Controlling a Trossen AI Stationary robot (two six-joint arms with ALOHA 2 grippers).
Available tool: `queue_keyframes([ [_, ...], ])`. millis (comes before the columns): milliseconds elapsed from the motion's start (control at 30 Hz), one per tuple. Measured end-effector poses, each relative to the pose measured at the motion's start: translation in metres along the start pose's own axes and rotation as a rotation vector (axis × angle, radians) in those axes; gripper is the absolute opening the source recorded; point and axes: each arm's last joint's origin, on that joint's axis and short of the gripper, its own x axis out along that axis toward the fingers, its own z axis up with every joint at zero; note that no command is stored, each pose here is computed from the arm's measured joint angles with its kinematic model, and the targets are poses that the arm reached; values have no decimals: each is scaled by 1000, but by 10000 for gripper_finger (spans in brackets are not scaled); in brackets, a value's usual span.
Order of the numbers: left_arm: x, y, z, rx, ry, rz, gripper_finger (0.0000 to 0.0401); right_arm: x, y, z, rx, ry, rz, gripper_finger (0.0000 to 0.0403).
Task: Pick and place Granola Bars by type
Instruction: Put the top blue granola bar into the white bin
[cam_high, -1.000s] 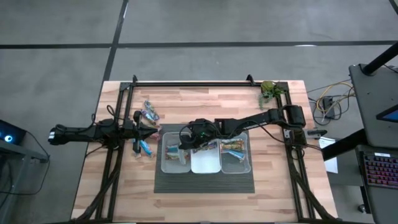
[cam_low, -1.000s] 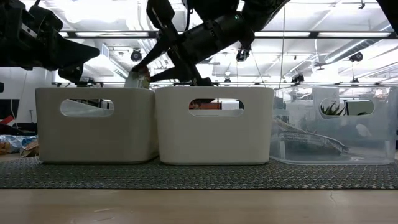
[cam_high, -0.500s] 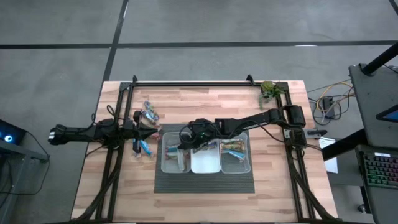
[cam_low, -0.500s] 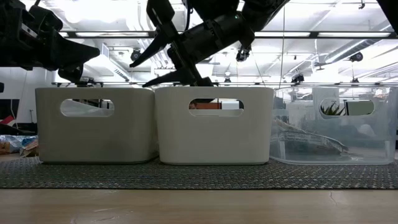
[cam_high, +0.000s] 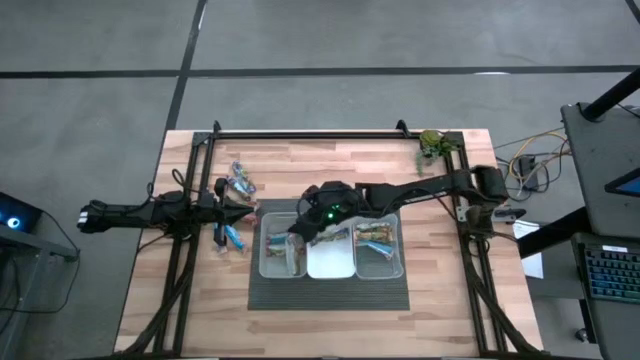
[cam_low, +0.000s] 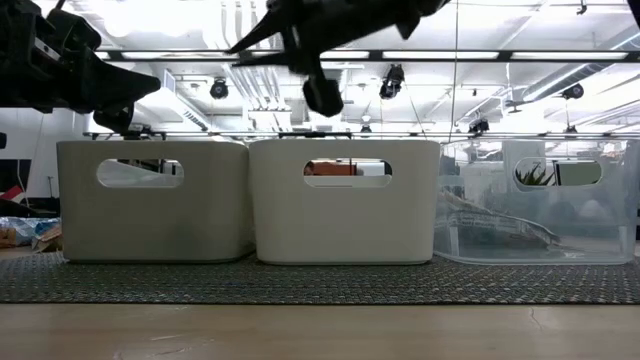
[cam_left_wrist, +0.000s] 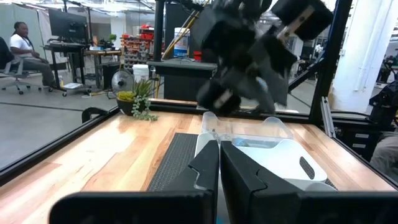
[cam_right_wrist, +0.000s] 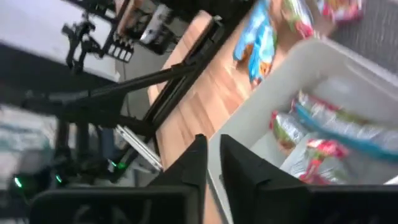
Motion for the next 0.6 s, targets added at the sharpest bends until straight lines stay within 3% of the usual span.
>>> queue_keyframes([
  [133,0,0,0,0,2,0,0,-20,13,10,-192,-36,29,12],
  [600,0,0,0,0,3,0,0,-105,65,25,-775,-214,142,9],
])
